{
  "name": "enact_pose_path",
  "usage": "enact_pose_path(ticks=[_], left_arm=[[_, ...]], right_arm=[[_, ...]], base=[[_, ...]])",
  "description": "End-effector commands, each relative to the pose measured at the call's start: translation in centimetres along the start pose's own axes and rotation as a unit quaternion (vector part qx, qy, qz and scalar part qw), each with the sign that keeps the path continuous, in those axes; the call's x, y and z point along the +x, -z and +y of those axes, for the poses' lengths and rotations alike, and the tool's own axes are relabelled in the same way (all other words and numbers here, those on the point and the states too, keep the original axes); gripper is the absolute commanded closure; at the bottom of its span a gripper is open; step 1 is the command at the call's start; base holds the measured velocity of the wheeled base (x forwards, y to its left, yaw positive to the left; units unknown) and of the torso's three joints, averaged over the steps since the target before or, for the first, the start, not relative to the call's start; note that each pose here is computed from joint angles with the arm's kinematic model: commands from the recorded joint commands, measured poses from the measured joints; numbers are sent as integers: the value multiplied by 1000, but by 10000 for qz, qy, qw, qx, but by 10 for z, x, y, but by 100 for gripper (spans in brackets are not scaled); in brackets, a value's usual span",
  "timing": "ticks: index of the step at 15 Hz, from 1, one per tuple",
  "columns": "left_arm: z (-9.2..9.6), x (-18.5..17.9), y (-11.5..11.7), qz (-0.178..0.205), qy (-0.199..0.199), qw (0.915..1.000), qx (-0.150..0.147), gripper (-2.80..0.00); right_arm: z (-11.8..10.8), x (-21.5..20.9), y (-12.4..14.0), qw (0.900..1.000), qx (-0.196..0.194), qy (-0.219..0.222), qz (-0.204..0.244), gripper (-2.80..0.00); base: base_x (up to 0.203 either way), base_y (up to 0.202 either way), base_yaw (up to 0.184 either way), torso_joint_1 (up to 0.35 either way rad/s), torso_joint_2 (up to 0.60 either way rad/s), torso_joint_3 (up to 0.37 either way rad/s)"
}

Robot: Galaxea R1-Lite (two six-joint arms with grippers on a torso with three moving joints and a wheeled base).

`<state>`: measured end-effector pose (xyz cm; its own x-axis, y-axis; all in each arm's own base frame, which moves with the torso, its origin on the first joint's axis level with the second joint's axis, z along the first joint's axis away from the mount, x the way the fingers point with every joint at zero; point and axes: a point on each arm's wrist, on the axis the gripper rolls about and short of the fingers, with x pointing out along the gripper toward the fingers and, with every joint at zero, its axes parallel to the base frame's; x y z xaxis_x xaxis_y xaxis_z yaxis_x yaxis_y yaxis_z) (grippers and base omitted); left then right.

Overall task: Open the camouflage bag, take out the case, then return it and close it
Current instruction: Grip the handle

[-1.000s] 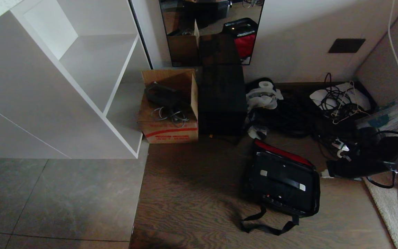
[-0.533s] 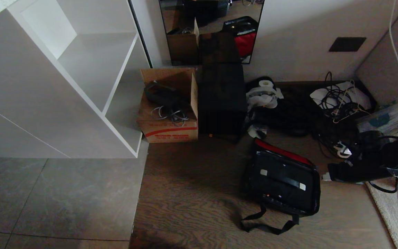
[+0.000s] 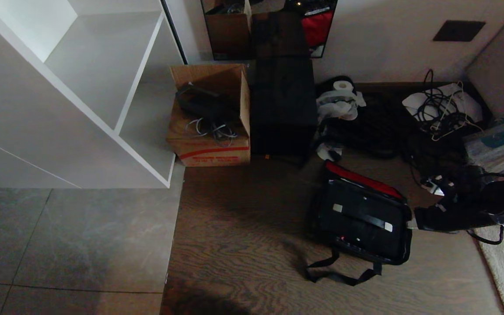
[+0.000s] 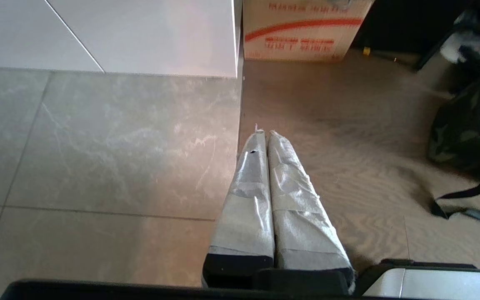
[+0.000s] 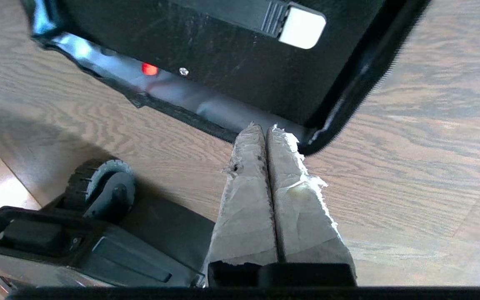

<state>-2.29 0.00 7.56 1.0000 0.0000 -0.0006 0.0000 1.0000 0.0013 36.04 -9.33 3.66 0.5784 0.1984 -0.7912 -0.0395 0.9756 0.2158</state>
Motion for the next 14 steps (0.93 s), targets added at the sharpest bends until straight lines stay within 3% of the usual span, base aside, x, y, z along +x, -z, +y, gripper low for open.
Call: enact_pose_path(ticks=[1, 8, 14], left_arm=[[0, 0, 0, 11, -1, 10000, -3, 0], [0, 0, 0, 5, 0, 10000, 1, 0], [0, 0, 1, 20, 0, 10000, -6, 0]], right_arm=[[0, 0, 0, 10000, -5, -11, -1, 0], [0, 1, -1, 10000, -10, -9, -15, 0], [-1, 0, -2, 10000, -2, -10, -32, 0]], base=[[0, 0, 0, 2, 0, -199], [0, 0, 0, 2, 2, -188], [0, 0, 0, 1, 1, -18]])
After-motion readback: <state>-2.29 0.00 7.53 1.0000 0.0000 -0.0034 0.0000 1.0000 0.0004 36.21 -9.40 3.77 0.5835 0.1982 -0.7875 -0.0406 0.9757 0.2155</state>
